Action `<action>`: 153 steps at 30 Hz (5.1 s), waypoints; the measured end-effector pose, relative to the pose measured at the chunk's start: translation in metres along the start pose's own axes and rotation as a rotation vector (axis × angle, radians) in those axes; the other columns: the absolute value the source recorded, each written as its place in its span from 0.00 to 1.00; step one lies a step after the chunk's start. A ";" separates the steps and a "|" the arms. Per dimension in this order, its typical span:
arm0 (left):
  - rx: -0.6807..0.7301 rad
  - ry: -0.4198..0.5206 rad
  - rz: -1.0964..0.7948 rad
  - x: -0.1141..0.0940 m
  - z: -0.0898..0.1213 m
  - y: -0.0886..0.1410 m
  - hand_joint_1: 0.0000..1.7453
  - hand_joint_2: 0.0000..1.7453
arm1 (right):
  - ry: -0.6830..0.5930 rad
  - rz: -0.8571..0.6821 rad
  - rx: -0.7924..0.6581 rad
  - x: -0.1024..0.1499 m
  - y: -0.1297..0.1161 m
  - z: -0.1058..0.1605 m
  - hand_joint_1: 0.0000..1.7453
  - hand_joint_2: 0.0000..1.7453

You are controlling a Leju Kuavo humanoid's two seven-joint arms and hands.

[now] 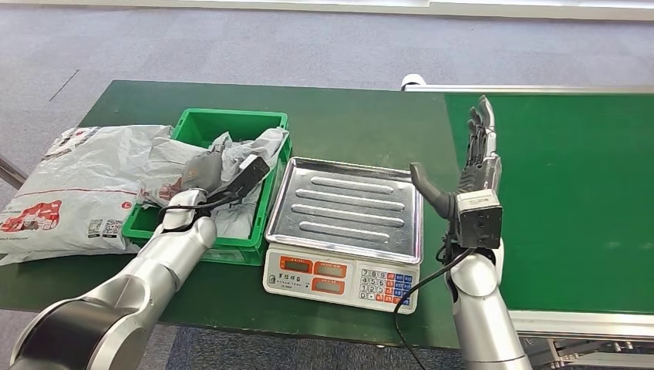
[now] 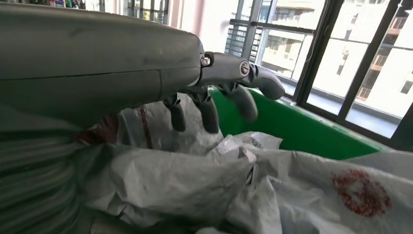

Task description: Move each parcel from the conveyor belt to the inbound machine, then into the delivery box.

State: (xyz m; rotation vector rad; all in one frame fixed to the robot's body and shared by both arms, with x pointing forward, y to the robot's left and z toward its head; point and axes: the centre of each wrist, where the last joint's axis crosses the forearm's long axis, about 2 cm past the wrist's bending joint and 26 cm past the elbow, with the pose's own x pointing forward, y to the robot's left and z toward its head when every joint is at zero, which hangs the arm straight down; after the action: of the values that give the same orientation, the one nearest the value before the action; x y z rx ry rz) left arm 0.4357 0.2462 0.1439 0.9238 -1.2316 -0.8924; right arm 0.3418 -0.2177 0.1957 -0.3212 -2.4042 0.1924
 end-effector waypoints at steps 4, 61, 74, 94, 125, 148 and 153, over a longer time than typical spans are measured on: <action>0.077 -0.046 0.026 -0.002 0.000 0.002 0.00 1.00 | 0.002 0.002 0.002 0.000 -0.001 0.000 0.00 1.00; -0.081 -1.129 1.218 0.084 0.128 -0.035 0.00 1.00 | 0.106 -0.027 -0.021 -0.033 -0.003 -0.003 0.00 1.00; -0.138 -1.091 1.208 0.077 0.130 -0.050 0.00 1.00 | 0.213 -0.067 -0.023 -0.041 -0.004 0.003 0.00 1.00; -0.262 -1.030 1.177 0.068 0.135 -0.077 0.00 1.00 | 0.484 -0.026 0.030 -0.067 -0.009 0.034 0.00 1.00; -0.461 -0.836 1.353 0.056 0.132 -0.106 0.00 1.00 | 0.498 0.029 0.066 -0.071 -0.016 0.044 0.00 1.00; -0.432 -0.810 1.381 0.052 0.130 -0.105 0.00 1.00 | 0.506 0.038 0.085 -0.071 -0.014 0.047 0.00 1.00; -0.419 -0.819 1.383 0.053 0.130 -0.104 0.00 1.00 | 0.503 0.044 0.093 -0.070 -0.014 0.047 0.00 1.00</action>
State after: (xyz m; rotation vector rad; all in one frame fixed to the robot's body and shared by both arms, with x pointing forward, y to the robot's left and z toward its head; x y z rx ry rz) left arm 0.3073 0.1473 0.0791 -0.7534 -1.8211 -0.2908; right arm 0.3597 -0.2535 0.1199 -0.3340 -1.8872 0.2131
